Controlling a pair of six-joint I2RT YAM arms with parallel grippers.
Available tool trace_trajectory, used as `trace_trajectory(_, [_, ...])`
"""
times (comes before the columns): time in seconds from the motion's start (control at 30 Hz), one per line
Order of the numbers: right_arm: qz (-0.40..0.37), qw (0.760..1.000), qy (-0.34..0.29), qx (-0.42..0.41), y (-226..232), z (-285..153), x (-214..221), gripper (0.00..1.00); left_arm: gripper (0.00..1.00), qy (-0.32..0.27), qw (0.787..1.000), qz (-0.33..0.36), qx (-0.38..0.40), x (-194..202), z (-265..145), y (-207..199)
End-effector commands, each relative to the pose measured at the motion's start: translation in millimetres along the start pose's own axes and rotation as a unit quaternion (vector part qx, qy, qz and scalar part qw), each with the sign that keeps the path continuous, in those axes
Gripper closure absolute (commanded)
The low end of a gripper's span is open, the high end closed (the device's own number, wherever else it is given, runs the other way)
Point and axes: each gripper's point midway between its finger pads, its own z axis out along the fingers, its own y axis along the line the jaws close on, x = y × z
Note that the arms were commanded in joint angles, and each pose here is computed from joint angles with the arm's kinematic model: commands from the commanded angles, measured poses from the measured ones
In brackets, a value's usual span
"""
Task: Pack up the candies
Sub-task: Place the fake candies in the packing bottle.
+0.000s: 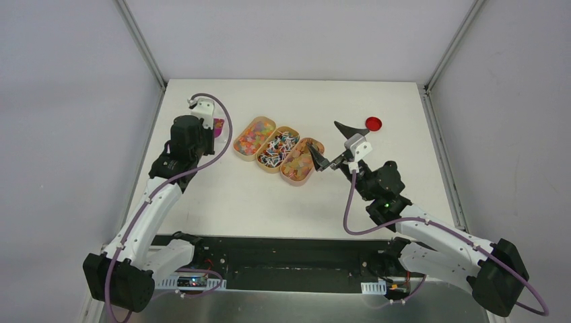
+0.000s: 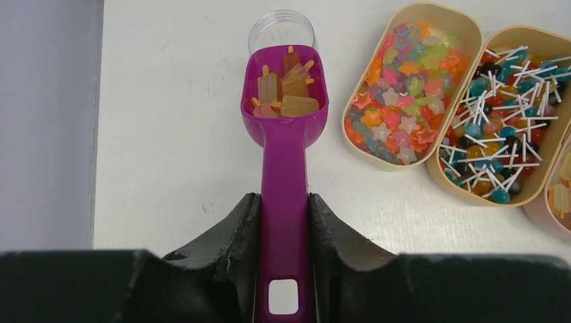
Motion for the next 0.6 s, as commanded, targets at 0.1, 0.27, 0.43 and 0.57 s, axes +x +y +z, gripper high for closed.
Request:
trace_trajectory(0.1, [-0.003, 1.0, -0.008, 0.008, -3.5, 1.2, -5.0, 0.0, 1.0, -0.021, 1.0, -0.01, 0.0, -33.8, -6.5, 4.7])
trace_trajectory(0.27, [-0.003, 1.0, -0.008, 0.007, -2.9, 0.9, -4.5, 0.0, 1.0, -0.019, 1.0, -0.003, 0.005, -38.9, -7.9, 4.4])
trace_trajectory(0.43, [-0.004, 1.0, -0.007, 0.007, -2.8, 0.8, -4.0, 0.0, 1.0, -0.002, 1.0, 0.001, 0.012, -39.5, -6.5, 2.5])
trace_trajectory(0.57, [-0.005, 1.0, -0.005, 0.008, -3.4, 0.0, -3.2, 0.0, 1.0, 0.01, 1.0, 0.004, 0.014, -41.6, -5.4, 2.2])
